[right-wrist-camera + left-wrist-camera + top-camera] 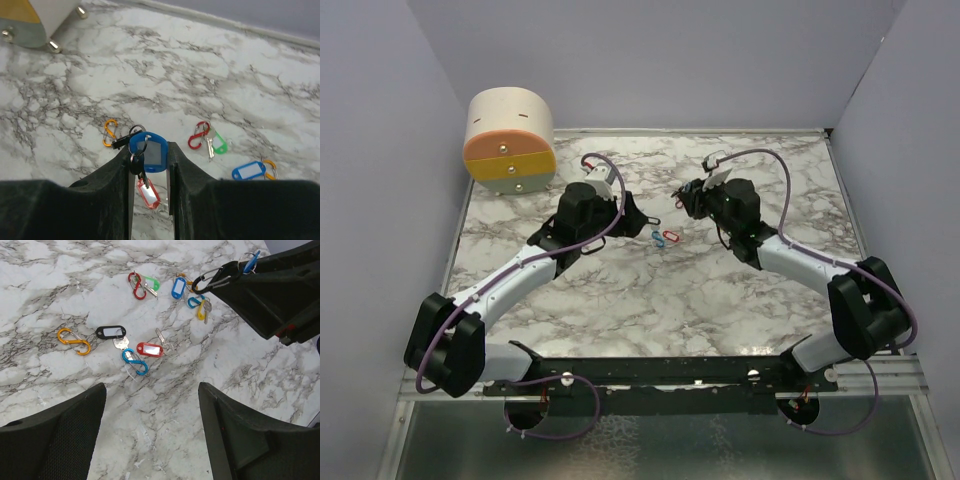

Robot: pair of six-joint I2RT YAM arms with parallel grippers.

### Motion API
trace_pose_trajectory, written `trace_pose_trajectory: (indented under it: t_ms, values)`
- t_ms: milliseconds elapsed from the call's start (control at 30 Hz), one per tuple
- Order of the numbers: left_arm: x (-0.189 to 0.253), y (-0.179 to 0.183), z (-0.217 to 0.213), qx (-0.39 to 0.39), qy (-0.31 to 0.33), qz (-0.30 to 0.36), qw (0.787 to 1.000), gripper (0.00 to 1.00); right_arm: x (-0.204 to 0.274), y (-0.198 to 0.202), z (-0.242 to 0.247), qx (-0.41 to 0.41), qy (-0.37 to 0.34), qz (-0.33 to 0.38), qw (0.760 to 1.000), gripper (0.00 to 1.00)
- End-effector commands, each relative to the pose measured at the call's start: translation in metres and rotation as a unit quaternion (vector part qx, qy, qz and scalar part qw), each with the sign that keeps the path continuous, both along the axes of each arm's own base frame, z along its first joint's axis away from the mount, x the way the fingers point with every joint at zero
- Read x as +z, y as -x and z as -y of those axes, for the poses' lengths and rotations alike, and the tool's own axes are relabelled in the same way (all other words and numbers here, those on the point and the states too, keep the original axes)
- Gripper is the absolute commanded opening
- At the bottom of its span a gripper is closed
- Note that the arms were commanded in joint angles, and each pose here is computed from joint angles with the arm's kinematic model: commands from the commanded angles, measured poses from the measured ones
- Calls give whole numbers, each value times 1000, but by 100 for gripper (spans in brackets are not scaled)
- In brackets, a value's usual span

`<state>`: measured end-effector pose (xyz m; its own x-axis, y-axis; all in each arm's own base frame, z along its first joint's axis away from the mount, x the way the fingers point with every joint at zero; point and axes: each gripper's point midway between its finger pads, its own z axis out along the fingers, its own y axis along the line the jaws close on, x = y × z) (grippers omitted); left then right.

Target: Put the keys on the keyring

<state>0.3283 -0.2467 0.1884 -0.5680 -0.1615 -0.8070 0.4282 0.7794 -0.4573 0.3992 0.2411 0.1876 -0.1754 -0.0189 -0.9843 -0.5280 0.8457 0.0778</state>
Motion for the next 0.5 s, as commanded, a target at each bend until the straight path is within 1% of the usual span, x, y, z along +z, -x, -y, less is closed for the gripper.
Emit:
trace_pose_trajectory:
  t_ms: [0, 133, 233, 467]
  values:
    - [8, -3, -3, 7, 10, 13, 1000, 76, -43, -6, 31, -99, 38, -117, 987, 1]
    - [8, -3, -4, 6, 13, 14, 1000, 76, -57, -12, 50, -138, 39, -165, 976, 1]
    - [8, -2, -3, 5, 16, 13, 1000, 76, -72, -18, 69, -160, 19, -200, 966, 1]
    - [6, -4, -2, 4, 22, 10, 1000, 76, -93, -37, 120, -221, -34, -245, 943, 1]
